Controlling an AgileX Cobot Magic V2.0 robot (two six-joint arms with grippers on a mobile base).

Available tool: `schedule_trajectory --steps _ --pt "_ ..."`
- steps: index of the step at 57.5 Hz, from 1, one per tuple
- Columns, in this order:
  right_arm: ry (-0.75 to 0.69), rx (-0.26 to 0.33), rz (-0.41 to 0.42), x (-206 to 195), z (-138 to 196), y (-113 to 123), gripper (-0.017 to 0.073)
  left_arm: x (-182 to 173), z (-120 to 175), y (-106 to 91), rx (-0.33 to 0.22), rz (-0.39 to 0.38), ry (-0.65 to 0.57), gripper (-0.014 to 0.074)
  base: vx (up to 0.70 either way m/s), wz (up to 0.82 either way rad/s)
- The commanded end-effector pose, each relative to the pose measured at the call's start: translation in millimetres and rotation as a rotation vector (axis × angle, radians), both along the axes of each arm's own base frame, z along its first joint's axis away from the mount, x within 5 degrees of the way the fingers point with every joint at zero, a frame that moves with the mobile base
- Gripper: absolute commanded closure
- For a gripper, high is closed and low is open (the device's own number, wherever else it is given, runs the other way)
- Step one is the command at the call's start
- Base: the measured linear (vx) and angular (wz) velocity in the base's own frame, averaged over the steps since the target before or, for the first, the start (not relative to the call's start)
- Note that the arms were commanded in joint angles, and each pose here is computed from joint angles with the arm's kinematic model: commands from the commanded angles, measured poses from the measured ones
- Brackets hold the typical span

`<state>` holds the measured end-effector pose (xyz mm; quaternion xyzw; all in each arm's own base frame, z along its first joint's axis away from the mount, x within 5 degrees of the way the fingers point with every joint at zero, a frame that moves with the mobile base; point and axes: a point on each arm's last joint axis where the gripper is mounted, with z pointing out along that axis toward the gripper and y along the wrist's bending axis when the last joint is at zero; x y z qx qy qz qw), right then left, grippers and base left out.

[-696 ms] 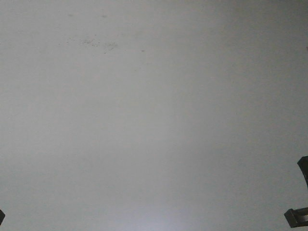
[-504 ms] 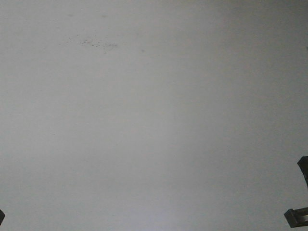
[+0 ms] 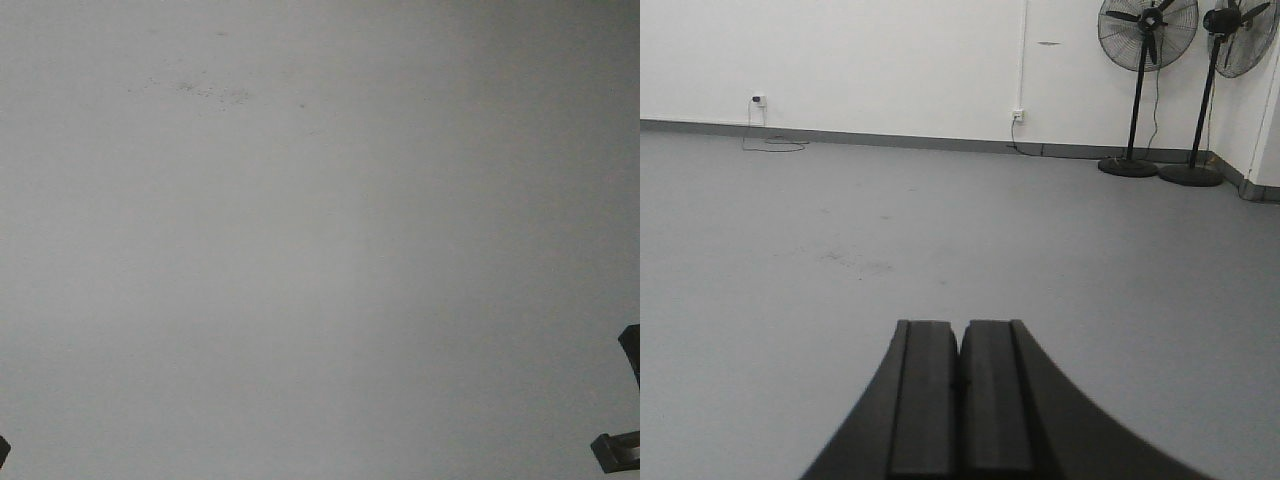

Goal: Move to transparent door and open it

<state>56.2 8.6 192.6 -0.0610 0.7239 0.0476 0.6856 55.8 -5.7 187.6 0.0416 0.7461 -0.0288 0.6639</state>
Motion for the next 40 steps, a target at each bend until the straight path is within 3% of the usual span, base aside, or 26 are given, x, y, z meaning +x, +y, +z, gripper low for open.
schedule_trajectory --steps 1,40 --pt "-0.087 0.003 -0.001 -0.4 3.8 -0.1 0.0559 0.5 -0.1 -0.2 -0.014 -0.002 -0.067 0.059 0.02 0.07" --pt "-0.087 0.003 -0.001 -0.4 3.8 -0.1 0.0559 0.5 -0.1 -0.2 -0.014 -0.002 -0.067 0.059 0.12 0.09"
